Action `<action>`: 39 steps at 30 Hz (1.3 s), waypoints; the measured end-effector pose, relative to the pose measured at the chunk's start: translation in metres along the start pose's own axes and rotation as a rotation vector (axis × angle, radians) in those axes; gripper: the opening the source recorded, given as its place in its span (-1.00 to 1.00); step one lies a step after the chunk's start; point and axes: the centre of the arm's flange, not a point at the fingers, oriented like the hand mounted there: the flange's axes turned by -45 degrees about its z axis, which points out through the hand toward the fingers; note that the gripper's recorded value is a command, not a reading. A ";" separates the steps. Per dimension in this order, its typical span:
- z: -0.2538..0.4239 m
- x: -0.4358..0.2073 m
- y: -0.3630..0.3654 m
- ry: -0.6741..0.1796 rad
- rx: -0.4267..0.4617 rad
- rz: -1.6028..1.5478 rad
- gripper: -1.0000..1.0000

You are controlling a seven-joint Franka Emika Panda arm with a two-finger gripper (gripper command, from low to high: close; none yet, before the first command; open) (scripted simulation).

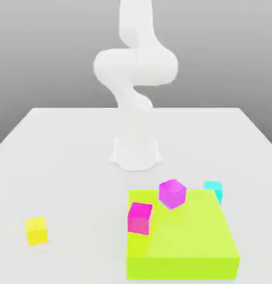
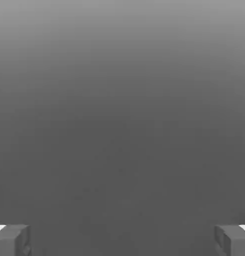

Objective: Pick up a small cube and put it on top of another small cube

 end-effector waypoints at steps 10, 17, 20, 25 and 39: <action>0.111 -0.042 -0.067 -0.120 0.160 -0.570 0.00; 0.171 -0.091 -0.120 -0.170 0.292 -0.971 0.00; 0.192 -0.117 -0.143 -0.182 0.353 -1.145 0.00; 0.221 -0.164 -0.178 -0.192 0.463 -1.434 0.00; 0.260 -0.319 -0.246 -0.135 0.819 -2.235 0.00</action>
